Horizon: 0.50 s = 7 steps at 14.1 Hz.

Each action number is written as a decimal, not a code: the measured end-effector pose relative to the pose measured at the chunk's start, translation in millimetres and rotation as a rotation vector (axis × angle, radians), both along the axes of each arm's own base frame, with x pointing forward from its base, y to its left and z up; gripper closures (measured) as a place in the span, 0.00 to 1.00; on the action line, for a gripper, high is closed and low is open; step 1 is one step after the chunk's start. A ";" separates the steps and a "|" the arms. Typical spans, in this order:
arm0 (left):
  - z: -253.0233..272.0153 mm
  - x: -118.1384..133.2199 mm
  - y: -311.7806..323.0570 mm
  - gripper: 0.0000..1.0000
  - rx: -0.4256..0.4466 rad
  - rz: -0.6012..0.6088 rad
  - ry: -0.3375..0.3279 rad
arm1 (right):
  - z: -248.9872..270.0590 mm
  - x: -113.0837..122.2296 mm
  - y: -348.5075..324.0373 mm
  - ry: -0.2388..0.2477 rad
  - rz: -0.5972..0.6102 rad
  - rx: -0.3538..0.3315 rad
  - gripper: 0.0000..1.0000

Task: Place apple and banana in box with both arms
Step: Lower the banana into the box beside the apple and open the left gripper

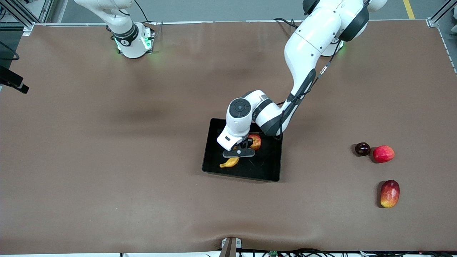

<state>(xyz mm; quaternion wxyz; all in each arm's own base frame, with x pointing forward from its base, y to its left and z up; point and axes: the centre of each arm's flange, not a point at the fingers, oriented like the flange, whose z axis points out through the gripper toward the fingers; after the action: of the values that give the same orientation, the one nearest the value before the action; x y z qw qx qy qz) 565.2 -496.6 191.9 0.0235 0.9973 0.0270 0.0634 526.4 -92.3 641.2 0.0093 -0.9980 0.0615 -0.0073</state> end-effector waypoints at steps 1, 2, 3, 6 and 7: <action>0.1 0.6 0.5 0.50 0.001 0.001 -0.001 | 0.0 0.0 0.0 0.000 0.000 0.000 0.00; 1.3 2.0 0.9 0.41 0.000 0.002 -0.004 | -0.1 0.0 -0.1 0.000 0.000 0.000 0.00; 5.0 4.8 1.0 0.30 -0.004 0.005 -0.012 | -0.1 0.0 -0.1 0.000 0.000 0.000 0.00; 33.8 16.6 0.9 0.00 -0.025 0.013 -0.052 | -0.2 -0.1 -1.5 0.001 -0.003 0.000 0.00; 47.3 19.4 2.2 0.00 -0.023 0.013 -0.060 | -0.3 -0.3 -2.6 0.001 -0.005 0.000 0.00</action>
<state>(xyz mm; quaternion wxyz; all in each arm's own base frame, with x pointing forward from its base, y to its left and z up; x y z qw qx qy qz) 584.6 -494.3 239.1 0.0351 0.9945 0.0336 0.0930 526.1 -94.9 640.9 0.0093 -0.9979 0.0640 -0.0070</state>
